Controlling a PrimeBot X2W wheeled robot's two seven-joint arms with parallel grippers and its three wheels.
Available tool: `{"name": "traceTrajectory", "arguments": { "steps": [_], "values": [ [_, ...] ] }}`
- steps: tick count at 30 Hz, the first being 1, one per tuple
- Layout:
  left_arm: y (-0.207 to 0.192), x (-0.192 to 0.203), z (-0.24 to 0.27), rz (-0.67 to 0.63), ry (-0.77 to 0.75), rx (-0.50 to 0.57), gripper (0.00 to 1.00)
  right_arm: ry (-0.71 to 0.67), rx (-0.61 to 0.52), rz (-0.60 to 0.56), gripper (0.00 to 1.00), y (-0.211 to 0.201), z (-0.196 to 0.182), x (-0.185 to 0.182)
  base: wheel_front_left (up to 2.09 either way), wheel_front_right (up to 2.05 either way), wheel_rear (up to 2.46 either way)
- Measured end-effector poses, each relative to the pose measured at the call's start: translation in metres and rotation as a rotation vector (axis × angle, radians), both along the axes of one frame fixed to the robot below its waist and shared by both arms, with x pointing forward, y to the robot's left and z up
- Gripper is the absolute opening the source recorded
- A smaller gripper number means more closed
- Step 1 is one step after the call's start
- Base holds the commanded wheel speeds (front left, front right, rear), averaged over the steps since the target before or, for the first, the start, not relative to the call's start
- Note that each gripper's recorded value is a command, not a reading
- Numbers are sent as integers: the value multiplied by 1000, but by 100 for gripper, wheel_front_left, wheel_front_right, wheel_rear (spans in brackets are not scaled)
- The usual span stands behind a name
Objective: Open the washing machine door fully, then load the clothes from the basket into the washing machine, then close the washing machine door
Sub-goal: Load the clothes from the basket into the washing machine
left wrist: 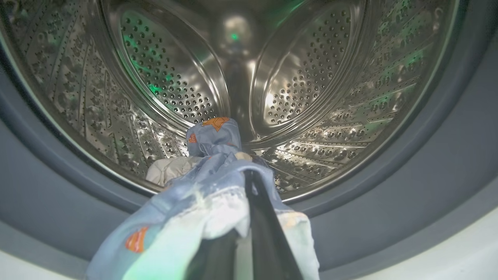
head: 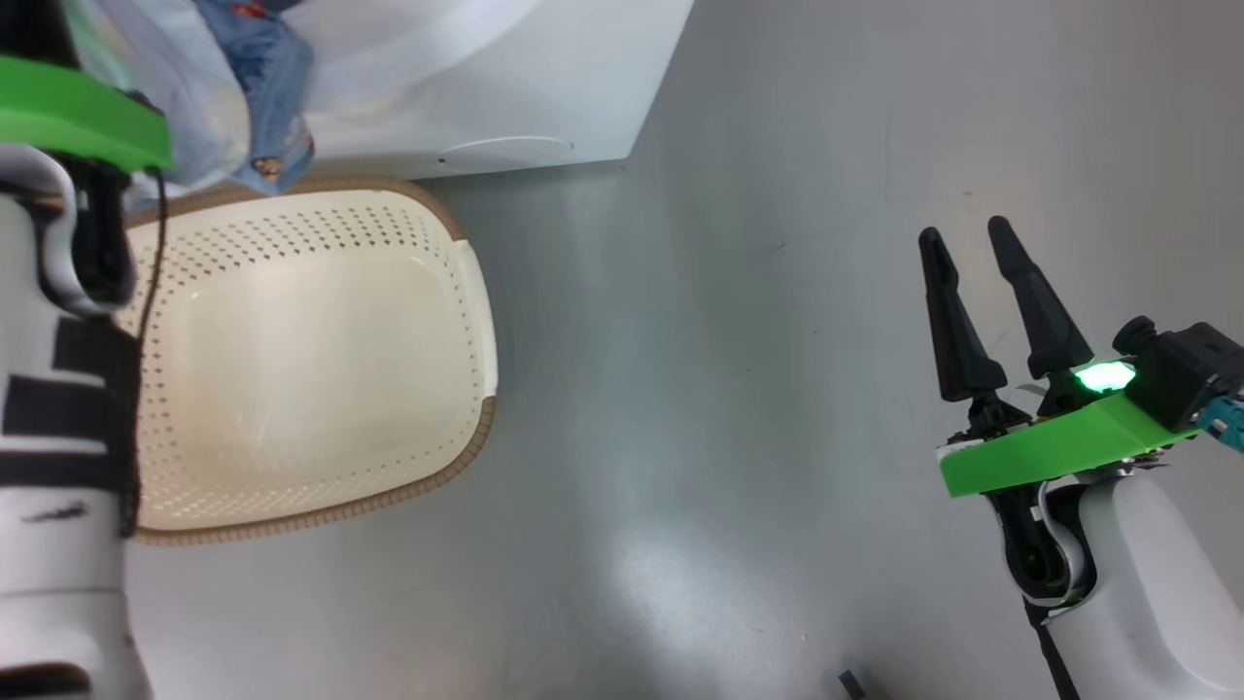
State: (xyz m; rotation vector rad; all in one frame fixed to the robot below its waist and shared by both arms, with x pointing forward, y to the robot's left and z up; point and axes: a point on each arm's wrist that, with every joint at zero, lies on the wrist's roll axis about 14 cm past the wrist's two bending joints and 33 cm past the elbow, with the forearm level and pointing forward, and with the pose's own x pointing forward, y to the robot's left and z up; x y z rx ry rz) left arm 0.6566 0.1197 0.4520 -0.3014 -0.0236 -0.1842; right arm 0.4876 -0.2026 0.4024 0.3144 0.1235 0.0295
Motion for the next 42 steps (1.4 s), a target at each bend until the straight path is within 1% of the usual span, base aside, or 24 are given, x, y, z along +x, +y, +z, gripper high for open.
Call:
{"name": "traceTrajectory", "arguments": {
  "steps": [2,9,12,15,19,24,27,30,34,35,36,37,38,39,42],
  "values": [
    [-3,5,-2,-13,13,29,0,0,4,-5,100,0,1,-1,0,0,0],
    [-7,26,-9,-30,78,79,0,5,8,-16,100,-1,1,-5,0,0,0],
    [-7,35,-2,-29,71,94,0,7,8,-21,100,-3,2,-7,0,0,0],
    [-8,48,20,-29,16,107,0,10,5,-26,100,-5,1,-9,0,0,0],
    [-10,61,60,-14,-104,99,0,18,4,-32,100,-7,-2,-10,0,0,0],
    [-8,65,103,12,-249,89,0,28,14,-41,100,-8,-6,-11,0,0,0],
    [-5,65,119,29,-309,82,0,34,15,-43,100,-9,-8,-11,0,0,0],
    [-8,64,109,24,-292,84,0,40,16,-44,100,-9,-11,-11,0,0,0],
    [-15,59,63,-4,-171,105,0,40,20,-44,100,-7,-11,-10,0,0,0],
    [-14,58,55,-6,-146,108,2,40,21,-43,100,-7,-11,-10,0,0,0],
    [-15,57,47,-10,-123,114,9,40,21,-42,100,-7,-11,-10,0,0,0],
    [-15,57,41,-14,-103,123,33,40,22,-42,100,-6,-11,-10,0,0,0],
    [-14,56,33,-15,-77,129,48,40,22,-41,100,-6,-11,-10,0,0,0],
    [-15,55,25,-20,-52,135,100,39,23,-40,100,-6,-11,-10,0,0,0],
    [-15,53,17,-24,-27,144,100,39,23,-39,100,-5,-11,-10,0,0,0]
  ]
}}
